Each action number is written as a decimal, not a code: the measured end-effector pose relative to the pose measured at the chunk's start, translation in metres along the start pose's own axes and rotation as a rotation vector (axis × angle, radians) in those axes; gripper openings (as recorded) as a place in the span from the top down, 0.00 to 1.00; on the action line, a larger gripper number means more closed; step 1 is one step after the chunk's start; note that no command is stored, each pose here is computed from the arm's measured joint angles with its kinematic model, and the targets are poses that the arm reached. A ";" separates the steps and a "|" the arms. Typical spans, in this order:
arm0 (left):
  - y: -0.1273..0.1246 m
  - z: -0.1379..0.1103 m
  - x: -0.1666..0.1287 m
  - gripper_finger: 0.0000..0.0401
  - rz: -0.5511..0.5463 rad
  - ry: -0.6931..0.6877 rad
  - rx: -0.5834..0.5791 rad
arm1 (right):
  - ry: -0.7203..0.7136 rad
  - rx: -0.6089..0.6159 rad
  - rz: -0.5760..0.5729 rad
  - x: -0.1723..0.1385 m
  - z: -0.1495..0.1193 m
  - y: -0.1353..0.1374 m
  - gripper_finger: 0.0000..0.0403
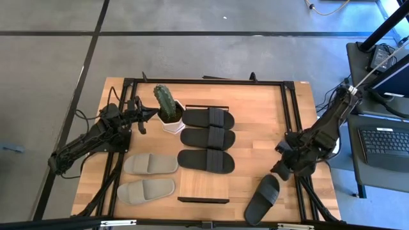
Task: Pick and place slides into the shelf
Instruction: Put the black slide on the shelf
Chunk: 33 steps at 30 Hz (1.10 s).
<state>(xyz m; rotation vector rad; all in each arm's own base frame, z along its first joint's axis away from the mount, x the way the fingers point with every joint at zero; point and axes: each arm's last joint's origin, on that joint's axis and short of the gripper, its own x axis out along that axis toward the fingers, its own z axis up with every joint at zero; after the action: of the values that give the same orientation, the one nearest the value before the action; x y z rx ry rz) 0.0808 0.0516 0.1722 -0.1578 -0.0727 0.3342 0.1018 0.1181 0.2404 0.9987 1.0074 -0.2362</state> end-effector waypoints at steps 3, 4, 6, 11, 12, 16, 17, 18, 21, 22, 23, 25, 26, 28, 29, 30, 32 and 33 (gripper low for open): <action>0.000 0.000 0.000 1.00 0.000 0.000 0.000 | 0.019 0.039 0.130 0.022 -0.005 -0.010 0.62; 0.000 0.000 0.000 1.00 0.000 0.000 0.000 | 0.030 0.051 0.183 0.030 -0.008 -0.015 0.62; 0.000 0.000 0.000 1.00 0.005 -0.001 0.000 | 0.051 0.073 0.279 0.043 -0.011 -0.026 0.62; 0.001 0.000 0.000 1.00 0.022 -0.004 0.000 | 0.088 0.109 0.420 0.066 -0.015 -0.058 0.62; 0.001 0.000 0.000 1.00 0.021 -0.004 -0.001 | 0.096 0.117 0.456 0.068 -0.016 -0.062 0.62; 0.001 0.000 0.000 1.00 0.021 -0.004 -0.003 | 0.108 0.129 0.513 0.073 -0.016 -0.077 0.62; 0.001 0.000 0.000 1.00 0.022 -0.004 -0.003 | 0.109 0.131 0.515 0.074 -0.016 -0.079 0.62; 0.001 0.000 0.000 1.00 0.022 -0.004 -0.009 | 0.110 0.134 0.521 0.074 -0.016 -0.081 0.62; 0.001 0.000 0.000 1.00 0.022 -0.004 -0.027 | 0.112 0.134 0.517 0.075 -0.016 -0.084 0.62; 0.001 0.000 0.000 1.00 0.021 -0.004 -0.028 | 0.124 0.131 0.514 0.075 -0.016 -0.085 0.62; 0.001 0.000 0.000 1.00 0.021 -0.004 -0.028 | 0.145 0.140 0.507 0.075 -0.017 -0.086 0.62; 0.001 0.000 0.000 1.00 0.021 -0.004 -0.029 | 0.188 0.191 0.474 0.076 -0.017 -0.088 0.62; 0.001 0.000 0.000 1.00 0.021 -0.004 -0.028 | 0.208 0.209 0.452 0.077 -0.018 -0.089 0.62; 0.001 0.000 0.000 1.00 0.022 -0.004 -0.028 | 0.220 0.217 0.432 0.077 -0.018 -0.091 0.62; 0.001 0.000 0.000 1.00 0.022 -0.004 -0.029 | 0.221 0.218 0.435 0.077 -0.018 -0.091 0.62; 0.001 0.000 0.000 1.00 0.022 -0.004 -0.029 | 0.221 0.219 0.438 0.077 -0.018 -0.090 0.62; 0.001 0.000 0.000 1.00 0.022 -0.004 -0.029 | 0.225 0.223 0.442 0.077 -0.018 -0.090 0.62; 0.001 0.000 0.000 1.00 0.021 -0.004 -0.028 | 0.231 0.242 0.440 0.077 -0.018 -0.090 0.62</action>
<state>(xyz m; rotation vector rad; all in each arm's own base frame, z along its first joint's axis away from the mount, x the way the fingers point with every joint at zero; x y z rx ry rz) 0.0806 0.0522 0.1722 -0.1862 -0.0801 0.3549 0.0806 0.1023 0.1235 1.4650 0.9522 0.1281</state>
